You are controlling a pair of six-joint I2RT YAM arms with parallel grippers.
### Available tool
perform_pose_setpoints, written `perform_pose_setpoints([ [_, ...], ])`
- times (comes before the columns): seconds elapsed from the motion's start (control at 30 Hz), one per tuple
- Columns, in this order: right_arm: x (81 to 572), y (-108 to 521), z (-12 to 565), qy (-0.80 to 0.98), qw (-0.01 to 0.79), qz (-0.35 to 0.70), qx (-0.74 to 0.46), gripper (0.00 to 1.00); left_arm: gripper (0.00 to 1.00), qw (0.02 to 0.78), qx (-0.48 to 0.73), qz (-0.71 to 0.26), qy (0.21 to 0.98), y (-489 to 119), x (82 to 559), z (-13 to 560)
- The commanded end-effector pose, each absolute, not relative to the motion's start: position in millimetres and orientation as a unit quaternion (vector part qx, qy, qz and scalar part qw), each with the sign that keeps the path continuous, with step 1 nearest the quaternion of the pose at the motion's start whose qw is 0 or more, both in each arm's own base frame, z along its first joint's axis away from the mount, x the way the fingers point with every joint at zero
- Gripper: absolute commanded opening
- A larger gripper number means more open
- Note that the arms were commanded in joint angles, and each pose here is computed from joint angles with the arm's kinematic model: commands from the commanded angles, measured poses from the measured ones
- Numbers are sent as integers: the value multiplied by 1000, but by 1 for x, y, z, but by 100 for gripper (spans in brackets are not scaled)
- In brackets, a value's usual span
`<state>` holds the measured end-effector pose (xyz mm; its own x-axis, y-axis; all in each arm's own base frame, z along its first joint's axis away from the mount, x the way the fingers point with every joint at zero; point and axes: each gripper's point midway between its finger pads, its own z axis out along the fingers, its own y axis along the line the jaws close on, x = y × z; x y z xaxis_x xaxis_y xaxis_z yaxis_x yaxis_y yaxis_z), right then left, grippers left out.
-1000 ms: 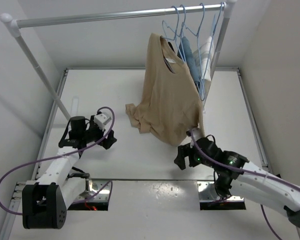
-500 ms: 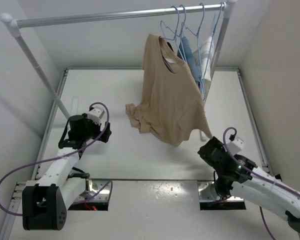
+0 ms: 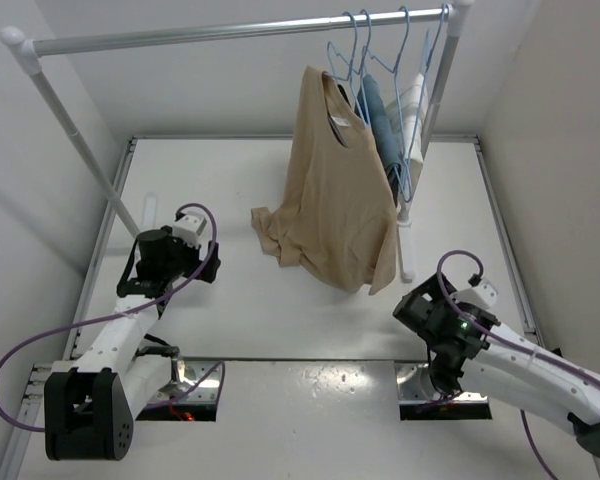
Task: Place the t-shirt on the hanger
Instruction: Hang the hanger with tshirt onto the clothesline
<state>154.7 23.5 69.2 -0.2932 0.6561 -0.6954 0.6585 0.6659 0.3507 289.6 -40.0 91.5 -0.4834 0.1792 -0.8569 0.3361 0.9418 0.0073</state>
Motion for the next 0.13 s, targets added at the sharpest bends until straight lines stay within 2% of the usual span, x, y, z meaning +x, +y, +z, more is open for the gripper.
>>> perform_pose_setpoints([
  [0.0, 162, 19, 84, 787, 455, -15, 416, 100, 99, 499, 139, -82, 852, -41, 294, 97],
  [0.1, 163, 18, 88, 790, 456, -34, 408, 100, 99, 499, 138, -82, 852, -41, 294, 97],
])
